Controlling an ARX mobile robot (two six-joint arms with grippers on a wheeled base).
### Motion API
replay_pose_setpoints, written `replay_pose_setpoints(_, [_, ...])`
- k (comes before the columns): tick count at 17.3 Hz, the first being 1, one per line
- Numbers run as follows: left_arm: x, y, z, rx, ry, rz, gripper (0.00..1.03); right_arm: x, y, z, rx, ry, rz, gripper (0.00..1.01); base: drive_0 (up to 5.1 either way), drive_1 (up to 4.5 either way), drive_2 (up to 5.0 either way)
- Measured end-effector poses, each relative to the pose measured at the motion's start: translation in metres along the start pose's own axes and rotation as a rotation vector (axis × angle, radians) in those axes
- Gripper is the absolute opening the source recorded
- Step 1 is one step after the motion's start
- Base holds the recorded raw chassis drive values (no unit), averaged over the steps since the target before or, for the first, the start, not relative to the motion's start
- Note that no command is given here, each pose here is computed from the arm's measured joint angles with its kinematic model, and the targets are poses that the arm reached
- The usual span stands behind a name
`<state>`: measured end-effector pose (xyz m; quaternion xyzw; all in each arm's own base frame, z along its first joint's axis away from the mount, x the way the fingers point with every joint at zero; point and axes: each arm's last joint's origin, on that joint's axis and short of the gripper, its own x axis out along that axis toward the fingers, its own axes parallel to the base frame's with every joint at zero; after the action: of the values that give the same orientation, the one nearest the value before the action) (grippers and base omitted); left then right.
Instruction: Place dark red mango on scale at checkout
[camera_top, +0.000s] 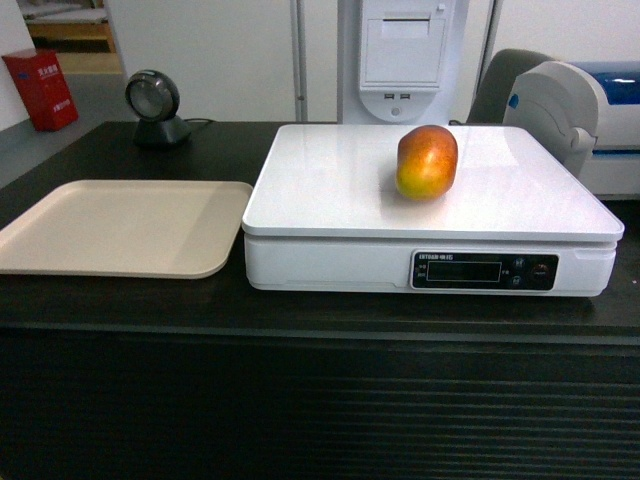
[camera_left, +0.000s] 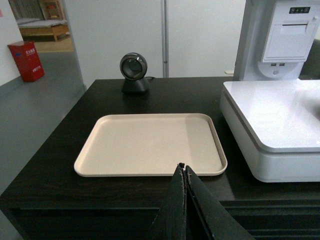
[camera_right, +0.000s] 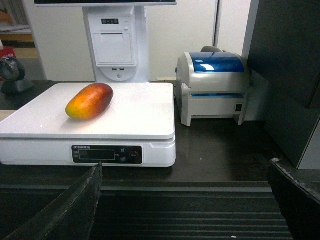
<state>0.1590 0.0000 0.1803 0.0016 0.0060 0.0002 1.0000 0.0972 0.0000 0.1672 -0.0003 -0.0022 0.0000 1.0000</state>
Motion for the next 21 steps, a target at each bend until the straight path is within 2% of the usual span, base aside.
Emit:
replay_pose_setpoints(5, [-0.02, 0.0, -0.012, 0.0, -0.025, 0.0, 0.02, 0.0, 0.0, 0.0, 0.0, 0.0, 0.0, 0.98, 0.0, 0.0, 0.0])
replay_pose_setpoints(6, [-0.022, 0.0, -0.017, 0.0, 0.011, 0.0, 0.02, 0.0, 0.0, 0.0, 0.0, 0.0, 0.0, 0.98, 0.0, 0.0, 0.0])
replay_pose_setpoints(9, [-0.031, 0.0, -0.012, 0.0, -0.024, 0.0, 0.02, 0.0, 0.0, 0.0, 0.0, 0.0, 0.0, 0.98, 0.0, 0.0, 0.0])
replay_pose_setpoints(21, [-0.047, 0.0, -0.011, 0.0, -0.022, 0.0, 0.02, 0.0, 0.0, 0.0, 0.0, 0.0, 0.0, 0.98, 0.0, 0.0, 0.0])
